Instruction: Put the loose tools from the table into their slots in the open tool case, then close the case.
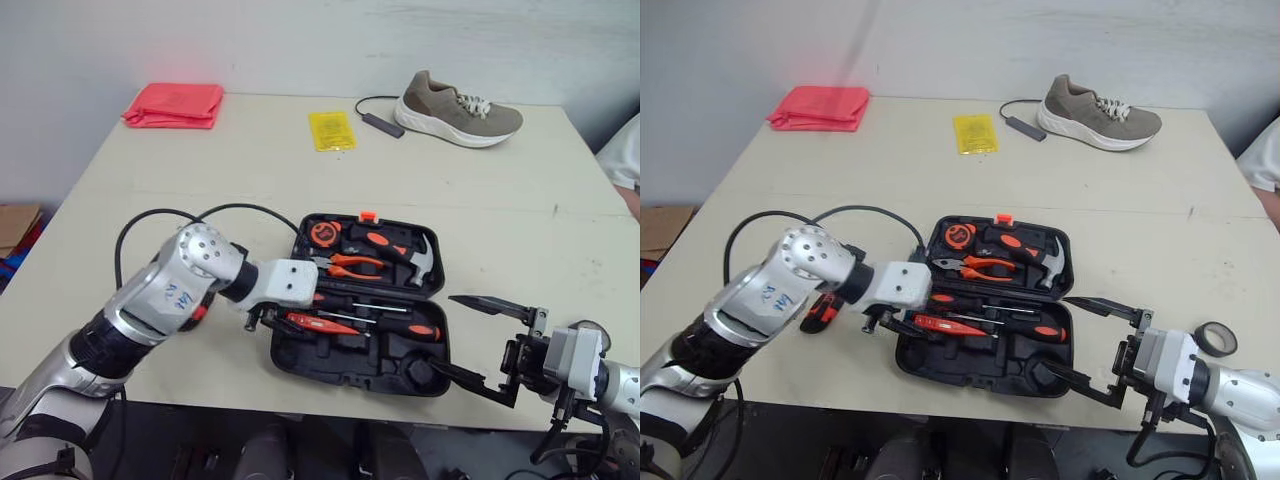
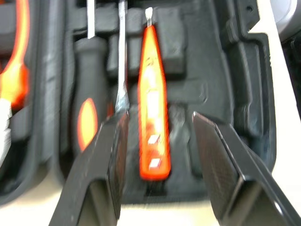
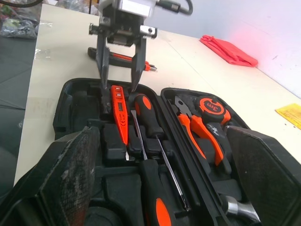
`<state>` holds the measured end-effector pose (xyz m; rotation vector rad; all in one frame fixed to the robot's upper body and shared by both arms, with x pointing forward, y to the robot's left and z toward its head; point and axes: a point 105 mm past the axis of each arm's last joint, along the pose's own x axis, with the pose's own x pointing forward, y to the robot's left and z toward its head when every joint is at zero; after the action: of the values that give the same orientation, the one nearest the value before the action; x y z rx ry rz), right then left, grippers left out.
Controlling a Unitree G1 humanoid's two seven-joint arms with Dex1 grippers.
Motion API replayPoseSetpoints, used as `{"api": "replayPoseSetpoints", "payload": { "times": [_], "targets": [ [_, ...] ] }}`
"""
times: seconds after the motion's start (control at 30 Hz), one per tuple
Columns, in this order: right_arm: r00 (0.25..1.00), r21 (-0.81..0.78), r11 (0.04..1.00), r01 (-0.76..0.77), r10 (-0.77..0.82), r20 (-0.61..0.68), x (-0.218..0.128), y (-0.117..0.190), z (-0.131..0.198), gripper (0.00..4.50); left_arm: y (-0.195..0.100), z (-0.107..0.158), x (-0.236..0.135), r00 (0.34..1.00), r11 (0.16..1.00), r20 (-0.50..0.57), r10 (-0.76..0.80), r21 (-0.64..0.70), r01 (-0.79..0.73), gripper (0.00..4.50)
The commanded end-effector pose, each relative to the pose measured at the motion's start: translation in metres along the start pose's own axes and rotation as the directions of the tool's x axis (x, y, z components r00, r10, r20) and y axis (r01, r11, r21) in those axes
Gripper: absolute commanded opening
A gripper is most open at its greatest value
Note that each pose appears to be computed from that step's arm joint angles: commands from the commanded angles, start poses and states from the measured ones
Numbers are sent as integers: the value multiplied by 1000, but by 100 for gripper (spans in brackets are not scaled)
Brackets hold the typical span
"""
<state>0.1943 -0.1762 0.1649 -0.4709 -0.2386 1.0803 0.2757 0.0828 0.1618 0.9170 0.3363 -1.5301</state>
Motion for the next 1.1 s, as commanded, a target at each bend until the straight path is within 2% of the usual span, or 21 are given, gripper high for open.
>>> {"api": "replayPoseSetpoints", "payload": {
  "times": [0.03,0.1,0.13,0.2,0.23,0.5,0.67,0.97,1.1],
  "targets": [
    [1000,-31,999,-9,10,18,0,1,11,450,14,17,-7,959,995,269,88,22,-98,192],
    [1000,-29,1000,-8,8,17,0,1,10,450,18,19,-8,895,992,427,129,-44,-122,147],
    [1000,-28,1000,-6,6,17,0,1,9,450,19,15,-7,871,989,467,150,-62,-137,101],
    [1000,-28,1000,-2,2,16,0,0,9,450,21,2,-1,861,983,476,182,-95,-155,10],
    [1000,-28,1000,0,1,15,-1,0,8,450,20,-3,2,865,983,467,183,-96,-156,4],
    [1000,-26,999,19,-19,5,-3,-1,6,450,0,-20,35,894,993,432,114,-57,-99,4],
    [1000,-23,999,26,-26,1,-4,-1,4,450,0,-38,47,932,991,342,122,-101,-93,4],
    [999,-13,999,36,-36,-20,-16,4,-11,450,-21,-58,63,982,1000,189,7,-31,-1,4],
    [999,-12,999,39,-39,-27,-21,6,-17,450,-21,-63,65,989,1000,146,9,-10,-8,4]
  ]
}}
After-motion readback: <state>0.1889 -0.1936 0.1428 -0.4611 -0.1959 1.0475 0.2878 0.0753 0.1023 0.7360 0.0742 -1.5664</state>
